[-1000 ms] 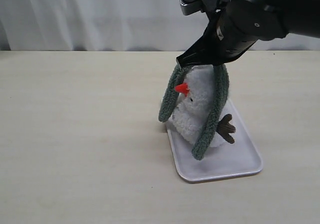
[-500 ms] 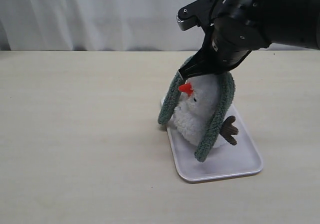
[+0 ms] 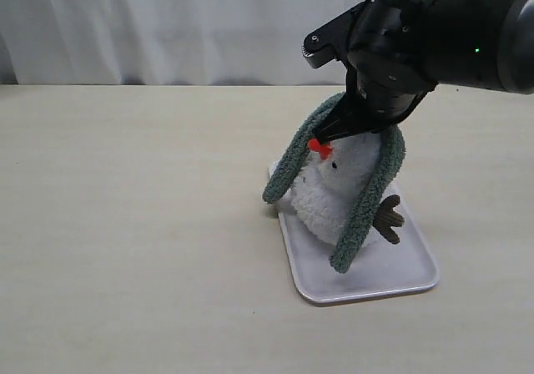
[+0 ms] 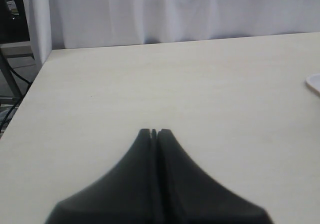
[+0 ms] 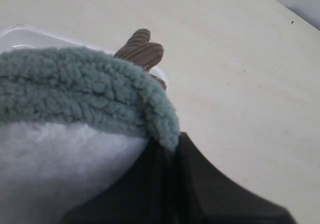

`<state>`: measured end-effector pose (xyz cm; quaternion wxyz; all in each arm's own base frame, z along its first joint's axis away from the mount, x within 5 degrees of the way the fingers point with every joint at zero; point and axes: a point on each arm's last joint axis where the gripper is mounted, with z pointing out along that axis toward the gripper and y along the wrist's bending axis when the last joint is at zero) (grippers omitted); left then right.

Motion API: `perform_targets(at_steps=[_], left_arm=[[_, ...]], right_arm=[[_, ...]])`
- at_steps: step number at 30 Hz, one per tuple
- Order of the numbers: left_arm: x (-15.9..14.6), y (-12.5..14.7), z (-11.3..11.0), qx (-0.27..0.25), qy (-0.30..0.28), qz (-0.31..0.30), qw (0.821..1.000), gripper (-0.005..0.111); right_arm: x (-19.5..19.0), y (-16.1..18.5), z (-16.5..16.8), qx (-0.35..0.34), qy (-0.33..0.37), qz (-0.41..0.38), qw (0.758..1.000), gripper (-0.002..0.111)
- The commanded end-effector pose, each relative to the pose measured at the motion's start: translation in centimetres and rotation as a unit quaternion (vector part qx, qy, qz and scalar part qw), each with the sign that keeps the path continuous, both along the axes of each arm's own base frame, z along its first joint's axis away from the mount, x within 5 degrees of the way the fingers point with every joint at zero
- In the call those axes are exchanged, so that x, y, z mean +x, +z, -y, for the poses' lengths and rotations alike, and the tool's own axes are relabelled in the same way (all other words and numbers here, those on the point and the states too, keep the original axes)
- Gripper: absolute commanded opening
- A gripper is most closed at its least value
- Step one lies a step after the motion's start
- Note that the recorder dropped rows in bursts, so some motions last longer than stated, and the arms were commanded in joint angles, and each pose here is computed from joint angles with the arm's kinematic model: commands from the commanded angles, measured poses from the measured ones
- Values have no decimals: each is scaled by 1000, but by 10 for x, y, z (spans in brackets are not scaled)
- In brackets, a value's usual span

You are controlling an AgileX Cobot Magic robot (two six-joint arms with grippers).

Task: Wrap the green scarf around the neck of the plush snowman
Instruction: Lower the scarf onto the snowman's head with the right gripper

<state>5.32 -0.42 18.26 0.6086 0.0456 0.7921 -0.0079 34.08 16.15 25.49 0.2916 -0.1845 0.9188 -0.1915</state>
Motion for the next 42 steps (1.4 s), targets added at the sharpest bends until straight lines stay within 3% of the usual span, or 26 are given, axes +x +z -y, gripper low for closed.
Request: perform_targets(at_steps=[1, 12, 18, 32, 42], left_arm=[[0, 0, 0, -1, -1, 4, 1000, 0], [0, 0, 0, -1, -1, 5, 1000, 0], [0, 0, 0, -1, -1, 8, 1000, 0], [0, 0, 0, -1, -1, 8, 1000, 0], [0, 0, 0, -1, -1, 8, 1000, 0]], right_arm=[[2, 4, 3, -12, 0, 10, 1000, 4], [4, 12, 23, -62, -30, 15, 998, 4], [3, 9, 20, -33, -28, 5, 999, 5], [1, 7, 18, -22, -29, -14, 999, 44], [-12, 36, 14, 47, -14, -21, 999, 46]])
